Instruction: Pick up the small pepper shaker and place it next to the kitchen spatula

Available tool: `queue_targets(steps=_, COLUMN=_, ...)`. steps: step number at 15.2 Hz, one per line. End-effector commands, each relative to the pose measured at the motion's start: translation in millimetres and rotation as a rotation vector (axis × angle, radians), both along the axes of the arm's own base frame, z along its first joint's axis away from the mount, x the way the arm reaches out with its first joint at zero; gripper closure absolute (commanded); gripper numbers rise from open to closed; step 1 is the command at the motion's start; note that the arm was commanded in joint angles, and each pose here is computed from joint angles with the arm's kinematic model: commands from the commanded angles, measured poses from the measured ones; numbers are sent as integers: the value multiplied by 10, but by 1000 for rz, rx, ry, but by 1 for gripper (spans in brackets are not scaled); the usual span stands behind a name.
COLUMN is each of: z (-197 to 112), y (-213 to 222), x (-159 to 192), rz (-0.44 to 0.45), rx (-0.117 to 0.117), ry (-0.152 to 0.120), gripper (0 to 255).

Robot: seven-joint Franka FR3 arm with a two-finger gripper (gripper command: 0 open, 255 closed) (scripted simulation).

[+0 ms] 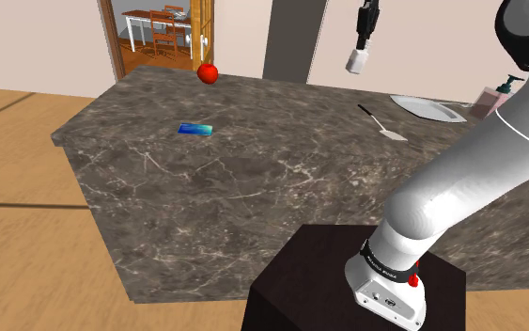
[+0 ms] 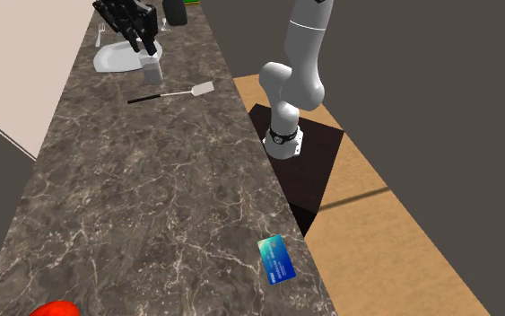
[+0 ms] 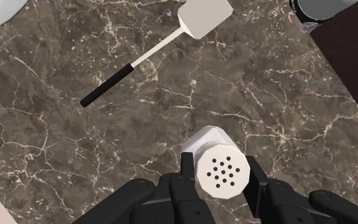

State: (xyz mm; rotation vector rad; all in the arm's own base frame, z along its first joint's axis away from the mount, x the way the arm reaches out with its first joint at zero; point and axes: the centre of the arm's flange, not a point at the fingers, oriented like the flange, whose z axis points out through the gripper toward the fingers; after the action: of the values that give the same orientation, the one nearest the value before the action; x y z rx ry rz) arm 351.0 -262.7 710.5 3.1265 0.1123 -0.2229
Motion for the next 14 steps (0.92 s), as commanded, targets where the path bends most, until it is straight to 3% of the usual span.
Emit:
queue_targets(steps=1, z=-111, y=-16, x=-10, rz=1, rx=0, ry=0, gripper=255)
queue_targets(steps=14, z=-797, y=-16, x=-10, rz=1, rx=0, ry=0, gripper=255)
